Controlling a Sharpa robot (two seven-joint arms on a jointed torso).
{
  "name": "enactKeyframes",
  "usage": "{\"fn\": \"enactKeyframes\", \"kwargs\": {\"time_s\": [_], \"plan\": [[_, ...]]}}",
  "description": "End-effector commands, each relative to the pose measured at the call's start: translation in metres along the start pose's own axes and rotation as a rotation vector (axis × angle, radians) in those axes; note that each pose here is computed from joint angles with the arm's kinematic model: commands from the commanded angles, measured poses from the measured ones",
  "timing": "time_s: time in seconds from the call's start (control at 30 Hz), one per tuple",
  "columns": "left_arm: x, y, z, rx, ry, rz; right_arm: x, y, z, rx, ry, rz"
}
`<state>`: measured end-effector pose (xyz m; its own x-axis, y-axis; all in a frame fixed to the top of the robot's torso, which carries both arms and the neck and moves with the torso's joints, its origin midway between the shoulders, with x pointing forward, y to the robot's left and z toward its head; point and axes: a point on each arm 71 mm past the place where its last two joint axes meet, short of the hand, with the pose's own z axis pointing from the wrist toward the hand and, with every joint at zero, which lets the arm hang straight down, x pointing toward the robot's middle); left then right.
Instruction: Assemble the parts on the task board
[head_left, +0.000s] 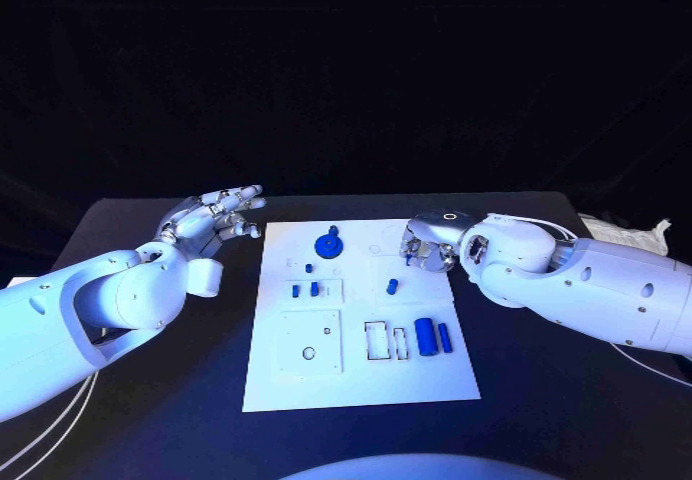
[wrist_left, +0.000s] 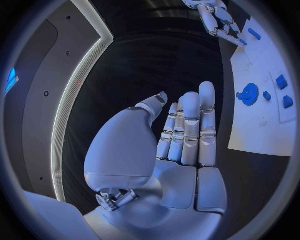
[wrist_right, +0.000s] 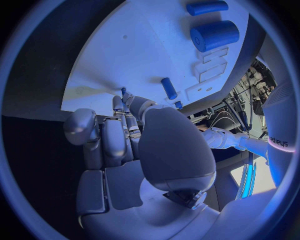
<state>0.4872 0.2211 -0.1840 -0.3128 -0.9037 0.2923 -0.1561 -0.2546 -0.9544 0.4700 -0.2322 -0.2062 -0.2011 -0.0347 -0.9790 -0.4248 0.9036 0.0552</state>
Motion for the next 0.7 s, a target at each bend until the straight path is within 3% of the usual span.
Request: {"fn": "enactKeyframes", "kwargs": {"time_s": [0.03,0.27,0.53,0.7], "plan": [[0.0013,-0.0002,0.0002,0.002,0.01,0.003,-0.006,0.001,-0.002,0.011,-0.038,0.057],[0.0011,0.0,0.0004,0.001,0.011,0.003,-0.016,0.017,-0.008,-0.035,-0.063,0.117],[0.0031,0.0008,0.0019,0.0,0.017,0.0,-0.021,0.066,-0.009,-0.17,-0.08,0.161],[0.0052,0.0016,0.003,-0.001,0.023,-0.002,-0.015,0.095,-0.009,-0.246,-0.068,0.172]]}}
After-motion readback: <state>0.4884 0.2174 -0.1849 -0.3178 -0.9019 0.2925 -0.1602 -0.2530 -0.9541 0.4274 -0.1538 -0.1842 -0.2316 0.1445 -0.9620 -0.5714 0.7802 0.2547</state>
